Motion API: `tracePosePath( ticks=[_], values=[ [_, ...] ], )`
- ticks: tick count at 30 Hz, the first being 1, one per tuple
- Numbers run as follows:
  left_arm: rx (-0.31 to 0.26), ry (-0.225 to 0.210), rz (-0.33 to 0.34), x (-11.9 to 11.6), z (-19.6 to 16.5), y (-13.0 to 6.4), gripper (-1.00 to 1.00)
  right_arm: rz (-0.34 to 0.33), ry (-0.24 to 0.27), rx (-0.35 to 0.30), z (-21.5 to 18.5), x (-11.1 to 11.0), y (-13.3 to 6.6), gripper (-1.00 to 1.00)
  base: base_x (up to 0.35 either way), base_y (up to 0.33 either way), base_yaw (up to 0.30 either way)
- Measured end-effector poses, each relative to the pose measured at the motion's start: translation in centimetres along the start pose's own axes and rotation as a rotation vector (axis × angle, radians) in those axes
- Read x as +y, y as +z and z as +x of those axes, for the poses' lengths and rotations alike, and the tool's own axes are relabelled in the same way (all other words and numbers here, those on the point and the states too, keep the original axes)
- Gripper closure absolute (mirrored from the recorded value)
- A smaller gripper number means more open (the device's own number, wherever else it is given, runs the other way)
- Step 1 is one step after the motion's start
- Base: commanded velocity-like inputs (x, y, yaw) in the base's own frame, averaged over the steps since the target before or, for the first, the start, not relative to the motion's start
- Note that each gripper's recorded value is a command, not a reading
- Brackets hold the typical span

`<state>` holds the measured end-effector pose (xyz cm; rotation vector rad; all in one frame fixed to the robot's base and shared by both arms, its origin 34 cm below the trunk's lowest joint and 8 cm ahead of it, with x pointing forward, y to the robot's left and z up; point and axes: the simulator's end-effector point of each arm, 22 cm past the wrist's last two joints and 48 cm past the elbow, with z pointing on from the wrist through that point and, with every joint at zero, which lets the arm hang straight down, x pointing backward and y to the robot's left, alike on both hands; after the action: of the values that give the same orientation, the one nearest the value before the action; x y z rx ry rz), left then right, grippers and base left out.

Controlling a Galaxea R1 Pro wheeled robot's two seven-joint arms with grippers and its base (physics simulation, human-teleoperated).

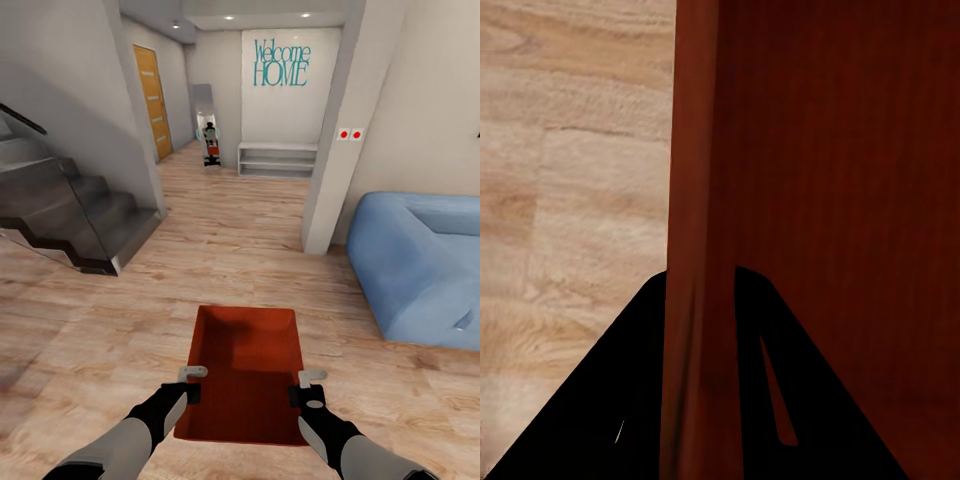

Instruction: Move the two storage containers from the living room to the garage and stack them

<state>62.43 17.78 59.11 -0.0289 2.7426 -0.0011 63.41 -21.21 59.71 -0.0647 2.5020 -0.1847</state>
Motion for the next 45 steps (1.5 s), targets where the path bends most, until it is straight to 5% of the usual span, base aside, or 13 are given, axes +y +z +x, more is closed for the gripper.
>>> tracePosePath(
  ticks=[45],
  values=[
    [-0.004, 0.0, 0.001, 0.03, -0.07, -0.04, 1.0, 0.0, 0.002, -0.004, -0.07, 0.02, -0.05, 1.0, 0.311, 0.0, 0.023]
  ],
)
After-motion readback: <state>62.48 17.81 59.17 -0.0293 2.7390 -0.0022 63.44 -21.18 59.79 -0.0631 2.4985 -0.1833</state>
